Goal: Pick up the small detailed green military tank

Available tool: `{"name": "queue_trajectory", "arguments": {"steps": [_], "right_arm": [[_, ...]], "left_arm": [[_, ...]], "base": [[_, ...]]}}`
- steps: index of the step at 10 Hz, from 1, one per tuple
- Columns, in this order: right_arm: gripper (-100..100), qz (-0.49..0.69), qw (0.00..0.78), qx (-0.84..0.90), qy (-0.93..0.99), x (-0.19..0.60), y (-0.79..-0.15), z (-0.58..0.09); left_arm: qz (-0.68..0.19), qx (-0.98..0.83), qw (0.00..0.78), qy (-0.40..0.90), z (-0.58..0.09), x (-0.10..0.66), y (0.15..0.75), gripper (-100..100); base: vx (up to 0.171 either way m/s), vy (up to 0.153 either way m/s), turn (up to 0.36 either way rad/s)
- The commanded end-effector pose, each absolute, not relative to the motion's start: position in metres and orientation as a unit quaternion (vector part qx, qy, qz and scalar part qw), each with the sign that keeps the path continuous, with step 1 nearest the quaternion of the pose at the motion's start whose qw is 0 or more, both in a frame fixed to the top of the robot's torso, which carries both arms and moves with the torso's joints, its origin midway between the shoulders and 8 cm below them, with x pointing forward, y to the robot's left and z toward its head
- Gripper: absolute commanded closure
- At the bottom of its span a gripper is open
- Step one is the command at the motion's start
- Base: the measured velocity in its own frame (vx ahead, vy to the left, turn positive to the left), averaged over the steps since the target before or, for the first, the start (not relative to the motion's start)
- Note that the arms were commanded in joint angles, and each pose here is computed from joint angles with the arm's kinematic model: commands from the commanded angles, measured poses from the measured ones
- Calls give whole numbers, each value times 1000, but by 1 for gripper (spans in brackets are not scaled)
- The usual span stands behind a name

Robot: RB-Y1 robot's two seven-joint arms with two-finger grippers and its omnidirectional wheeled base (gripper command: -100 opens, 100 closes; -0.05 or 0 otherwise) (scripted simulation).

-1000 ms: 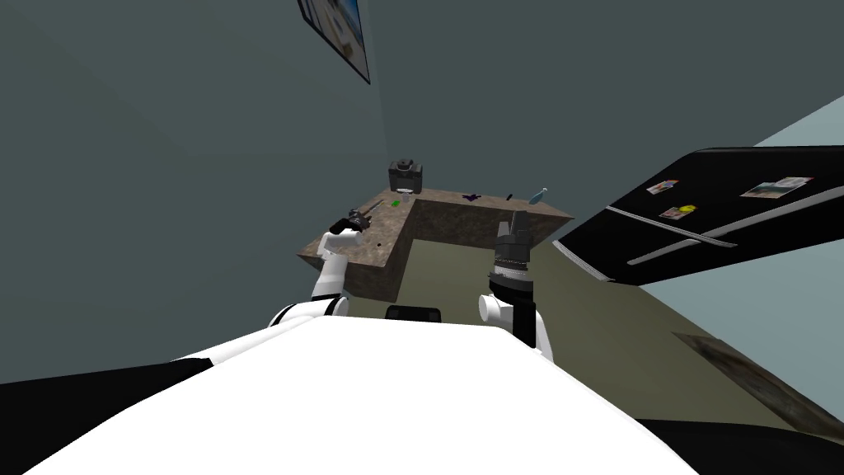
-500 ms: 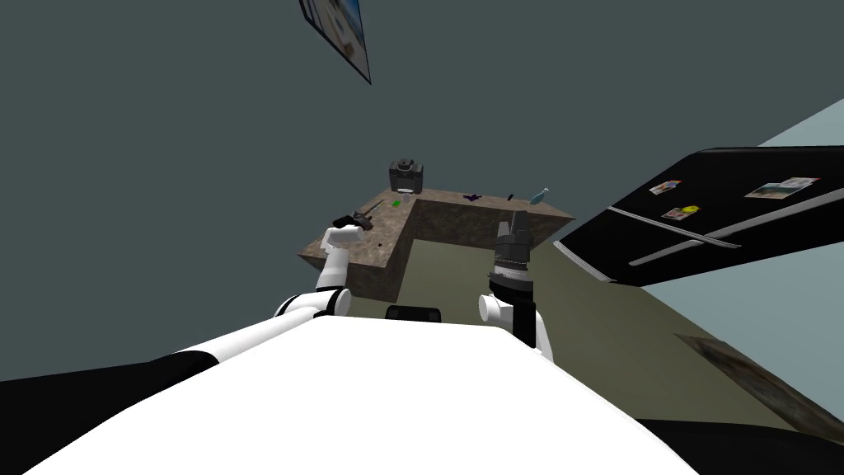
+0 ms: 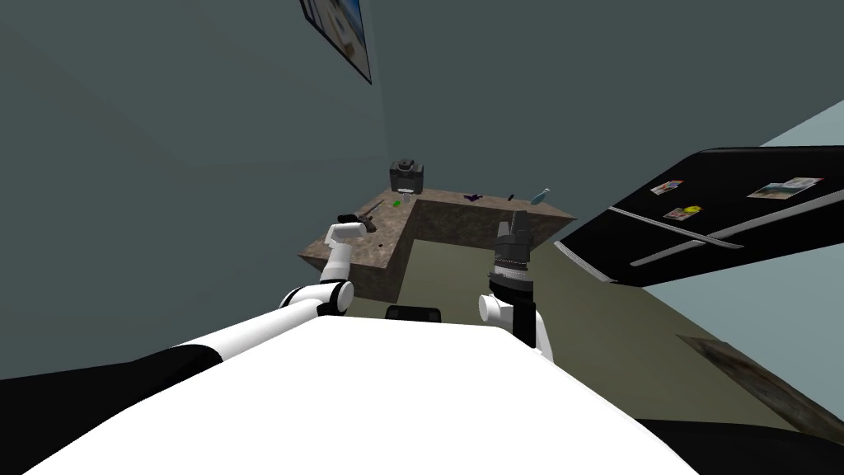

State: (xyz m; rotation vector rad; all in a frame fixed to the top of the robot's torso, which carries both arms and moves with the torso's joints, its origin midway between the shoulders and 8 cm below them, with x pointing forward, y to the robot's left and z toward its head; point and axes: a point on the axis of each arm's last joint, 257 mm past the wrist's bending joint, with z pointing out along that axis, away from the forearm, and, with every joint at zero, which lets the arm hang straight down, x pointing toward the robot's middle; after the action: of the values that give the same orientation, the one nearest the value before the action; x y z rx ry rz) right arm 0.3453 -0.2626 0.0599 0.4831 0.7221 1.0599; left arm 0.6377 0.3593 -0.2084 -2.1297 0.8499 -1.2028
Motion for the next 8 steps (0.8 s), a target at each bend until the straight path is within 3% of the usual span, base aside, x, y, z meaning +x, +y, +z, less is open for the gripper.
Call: {"name": "queue_trajectory", "arguments": {"steps": [1, 8], "right_arm": [[0, 489, 774, 223, 333, 345, -263, 60], [0, 489, 774, 223, 333, 345, -263, 60]], "left_arm": [[-436, -800, 263, 318, -217, 635, 359, -100], [-362, -861, 167, 317, -260, 627, 331, -100]], "base": [[0, 0, 0], [9, 13, -2]]}}
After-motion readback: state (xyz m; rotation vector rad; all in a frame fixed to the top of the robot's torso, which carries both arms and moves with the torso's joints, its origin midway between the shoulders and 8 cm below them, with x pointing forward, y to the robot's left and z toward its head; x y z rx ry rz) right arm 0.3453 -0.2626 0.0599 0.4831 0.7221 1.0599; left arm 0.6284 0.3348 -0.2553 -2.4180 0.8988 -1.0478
